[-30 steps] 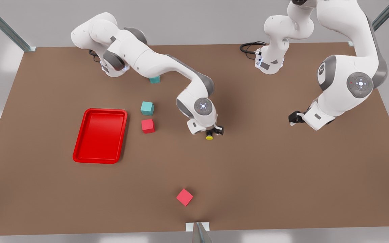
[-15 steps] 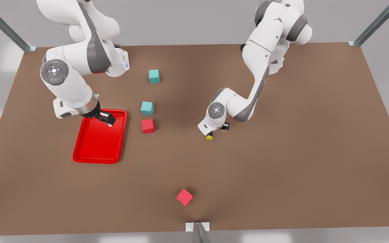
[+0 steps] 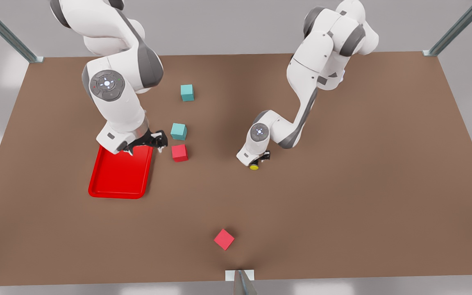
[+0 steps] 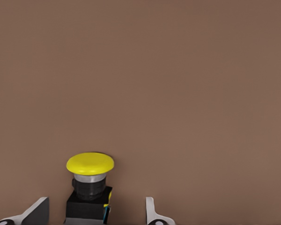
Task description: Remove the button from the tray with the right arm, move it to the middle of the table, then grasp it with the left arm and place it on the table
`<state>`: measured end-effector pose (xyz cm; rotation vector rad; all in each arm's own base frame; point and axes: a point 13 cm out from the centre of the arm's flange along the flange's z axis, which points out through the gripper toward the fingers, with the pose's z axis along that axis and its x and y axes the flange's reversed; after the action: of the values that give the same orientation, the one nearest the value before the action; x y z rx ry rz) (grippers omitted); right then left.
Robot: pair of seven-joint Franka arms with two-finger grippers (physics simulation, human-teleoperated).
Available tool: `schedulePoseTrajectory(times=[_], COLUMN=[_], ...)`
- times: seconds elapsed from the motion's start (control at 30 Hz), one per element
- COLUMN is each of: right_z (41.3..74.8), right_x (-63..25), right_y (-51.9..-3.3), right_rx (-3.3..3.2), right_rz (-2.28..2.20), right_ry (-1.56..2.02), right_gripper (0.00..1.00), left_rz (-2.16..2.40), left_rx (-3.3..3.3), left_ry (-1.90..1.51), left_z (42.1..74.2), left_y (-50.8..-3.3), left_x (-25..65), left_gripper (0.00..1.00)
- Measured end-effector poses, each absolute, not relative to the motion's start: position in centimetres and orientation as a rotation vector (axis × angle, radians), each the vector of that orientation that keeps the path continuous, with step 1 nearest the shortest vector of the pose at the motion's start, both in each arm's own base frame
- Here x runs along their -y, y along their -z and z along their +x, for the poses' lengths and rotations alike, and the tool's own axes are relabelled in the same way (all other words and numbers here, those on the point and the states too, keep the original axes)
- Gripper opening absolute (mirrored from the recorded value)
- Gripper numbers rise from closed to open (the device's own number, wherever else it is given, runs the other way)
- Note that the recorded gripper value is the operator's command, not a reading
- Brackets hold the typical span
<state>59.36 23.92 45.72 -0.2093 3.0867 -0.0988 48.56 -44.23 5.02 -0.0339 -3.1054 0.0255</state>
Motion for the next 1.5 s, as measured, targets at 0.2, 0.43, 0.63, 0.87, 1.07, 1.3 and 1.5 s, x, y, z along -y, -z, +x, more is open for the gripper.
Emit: schedulePoseTrajectory(times=[0.2, 0.43, 0.63, 0.87, 1.07, 1.3, 1.5], right_z=[59.8, 59.5, 59.3, 59.4, 62.0, 63.9, 63.7], right_x=[-22.4, -23.2, -23.5, -23.2, -16.1, -14.3, -15.9], right_y=[-45.7, -45.7, -45.6, -45.6, -44.9, -45.4, -45.6], right_rx=[-3.095, -3.087, -3.081, -3.075, -3.1, -3.064, -3.061], right_rz=[-0.285, -0.4, -0.465, -0.509, -0.375, -0.338, -0.354], right_ry=[0.082, 0.073, 0.071, 0.077, 0.131, 0.097, 0.002], right_gripper=[1.0, 1.0, 1.0, 1.0, 1.0, 1.0, 1.0], left_rz=[0.013, 0.057, 0.069, 0.083, 0.1, 0.17, 0.313], left_rx=[3.106, 3.112, 3.115, 3.118, 3.123, 3.185, 3.189], left_ry=[-0.022, -0.029, -0.034, -0.026, -0.026, -0.048, 0.334], left_z=[48.6, 49.4, 49.7, 49.9, 50.2, 54.5, 55.6], left_y=[-3.5, -3.4, -3.5, -3.6, -4.2, -10.1, -13.5], left_x=[43.9, 43.3, 43.2, 43.0, 43.0, 42.9, 39.9], left_gripper=[1.0, 0.82, 0.61, 0.43, 0.43, 0.43, 0.43])
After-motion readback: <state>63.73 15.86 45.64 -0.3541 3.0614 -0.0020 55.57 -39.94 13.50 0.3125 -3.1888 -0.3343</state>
